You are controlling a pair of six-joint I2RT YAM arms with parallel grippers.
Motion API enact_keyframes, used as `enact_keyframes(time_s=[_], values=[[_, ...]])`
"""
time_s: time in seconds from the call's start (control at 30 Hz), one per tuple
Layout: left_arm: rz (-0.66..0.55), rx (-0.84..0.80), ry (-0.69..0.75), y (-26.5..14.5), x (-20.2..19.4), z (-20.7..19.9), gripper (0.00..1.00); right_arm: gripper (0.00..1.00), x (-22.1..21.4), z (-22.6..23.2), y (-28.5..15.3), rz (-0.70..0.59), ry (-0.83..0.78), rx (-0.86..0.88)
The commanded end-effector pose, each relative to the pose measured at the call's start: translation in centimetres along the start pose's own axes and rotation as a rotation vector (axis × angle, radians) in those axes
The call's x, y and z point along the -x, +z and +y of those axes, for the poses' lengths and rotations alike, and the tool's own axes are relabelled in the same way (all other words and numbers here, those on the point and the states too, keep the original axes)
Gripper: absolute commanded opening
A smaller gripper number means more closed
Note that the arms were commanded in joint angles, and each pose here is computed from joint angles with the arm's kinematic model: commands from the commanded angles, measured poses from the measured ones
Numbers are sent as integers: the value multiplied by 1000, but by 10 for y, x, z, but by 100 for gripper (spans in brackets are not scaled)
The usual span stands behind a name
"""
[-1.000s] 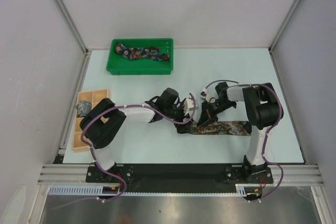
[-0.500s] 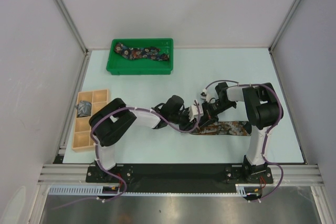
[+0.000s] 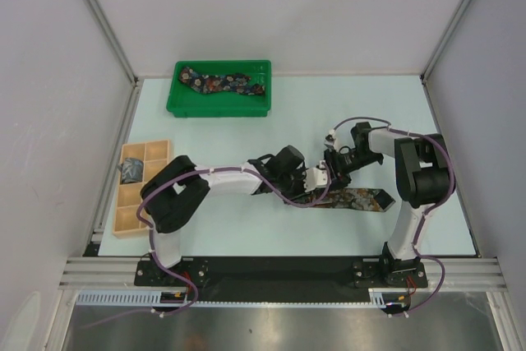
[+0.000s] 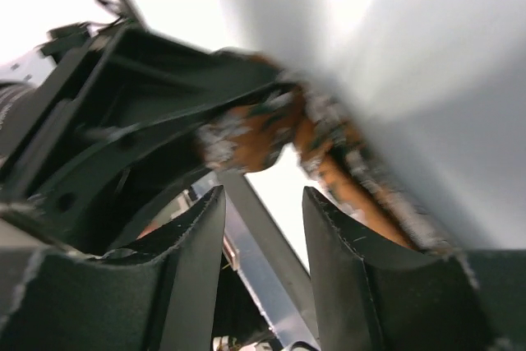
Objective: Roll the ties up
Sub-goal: Roll the tie at the center of the board.
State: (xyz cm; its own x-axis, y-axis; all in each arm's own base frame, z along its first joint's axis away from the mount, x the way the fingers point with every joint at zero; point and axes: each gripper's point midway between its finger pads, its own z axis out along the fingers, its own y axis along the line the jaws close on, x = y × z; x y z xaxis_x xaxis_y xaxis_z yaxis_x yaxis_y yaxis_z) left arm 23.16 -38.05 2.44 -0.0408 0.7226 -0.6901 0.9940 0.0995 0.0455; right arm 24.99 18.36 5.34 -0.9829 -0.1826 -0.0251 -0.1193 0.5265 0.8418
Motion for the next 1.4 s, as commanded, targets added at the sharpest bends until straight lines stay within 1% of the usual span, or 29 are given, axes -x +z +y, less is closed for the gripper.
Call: enact_keyframes(time_s=[0.0, 0.07, 0.17, 0.3, 0.4, 0.43, 0.47, 0.53, 0.57, 0.6, 0.63, 0.67, 0.7, 0.73, 0.77, 0.8, 0.83, 0.87, 0.9, 0.93, 0.97, 1.0, 1.07, 1.1, 1.17, 1.2, 1.27, 1.3, 1.37], values=[[266, -7, -10, -7, -54, -3, 17, 48, -13, 28, -1, 7, -42, 93], [270, -9, -20, -7, -53, -4, 17, 49, -11, 28, 5, 1, -42, 102], [312, 8, -39, -5, -59, -2, 17, 49, -7, 28, 13, 3, -30, 110], [328, 5, -59, -4, -65, -5, 18, 48, 4, 23, 26, -15, -72, 98], [332, -4, -70, -4, -69, -8, 19, 43, 9, 16, 33, -21, -86, 74], [320, -4, -71, -4, -67, -8, 21, 37, 5, 9, 35, -4, -63, 62], [309, -9, -73, -4, -65, -9, 23, 35, 3, 5, 37, 5, -71, 47], [284, -14, -76, -4, -62, -11, 26, 28, -3, -3, 39, 28, -64, 37], [274, -17, -78, -4, -61, -11, 27, 22, -5, -5, 40, 33, -58, 32], [266, -19, -89, -3, -60, -12, 32, 9, -8, -8, 40, 38, -56, 24], [240, -11, -90, -3, -54, -10, 36, 2, -10, -9, 40, 44, -52, 19], [220, -10, -100, -3, -51, -9, 40, 0, -11, -13, 40, 46, -47, 4], [199, -5, -135, -5, -52, -7, 50, 0, -13, -15, 39, 49, -54, -4], [135, 15, -145, -6, -41, 0, 54, 0, -17, -17, 38, 59, -44, -10], [58, -1, -155, -13, -25, 0, 59, 0, -20, -22, 38, 66, -41, -36], [25, -8, -209, -19, -29, 2, 68, 0, -22, -26, 38, 70, -38, -51], [-66, -3, -211, -20, -13, 9, 71, 0, -26, -30, 37, 77, -32, -64], [-151, -38, -236, -28, 4, 6, 75, 0, -27, -38, 36, 83, -22, -101], [-226, -47, -241, -31, 8, 9, 80, 0, -29, -44, 35, 92, -11, -129], [-268, -60, -246, -34, 13, 7, 85, 0, -25, -51, 30, 80, 13, -164], [-300, -108, -256, -37, 11, -7, 87, 0, -24, -57, 28, 82, 25, -186], [-383, -106, -212, -40, 26, -5, 88, 0, -23, -60, 25, 84, 34, -207], [-430, -132, -221, -40, 26, -13, 91, 0, -19, -66, 20, 86, 28, -266], [-464, -126, -209, -37, 31, -11, 90, 0, -21, -69, 19, 103, 38, -290], [-488, -127, -219, -33, 33, -11, 90, 0, -22, -73, 19, 128, 29, -341], [-514, -122, -201, -30, 38, -11, 90, 0, -27, -76, 20, 156, 47, -354], [-530, -114, -193, -27, 41, -11, 90, 0, -28, -77, 23, 179, 31, -377], [-557, -105, -170, -27, 47, -9, 90, 0, -30, -77, 24, 191, 30, -382], [-560, -101, -155, -21, 49, -9, 90, 0, -32, -79, 28, 208, 17, -403]])
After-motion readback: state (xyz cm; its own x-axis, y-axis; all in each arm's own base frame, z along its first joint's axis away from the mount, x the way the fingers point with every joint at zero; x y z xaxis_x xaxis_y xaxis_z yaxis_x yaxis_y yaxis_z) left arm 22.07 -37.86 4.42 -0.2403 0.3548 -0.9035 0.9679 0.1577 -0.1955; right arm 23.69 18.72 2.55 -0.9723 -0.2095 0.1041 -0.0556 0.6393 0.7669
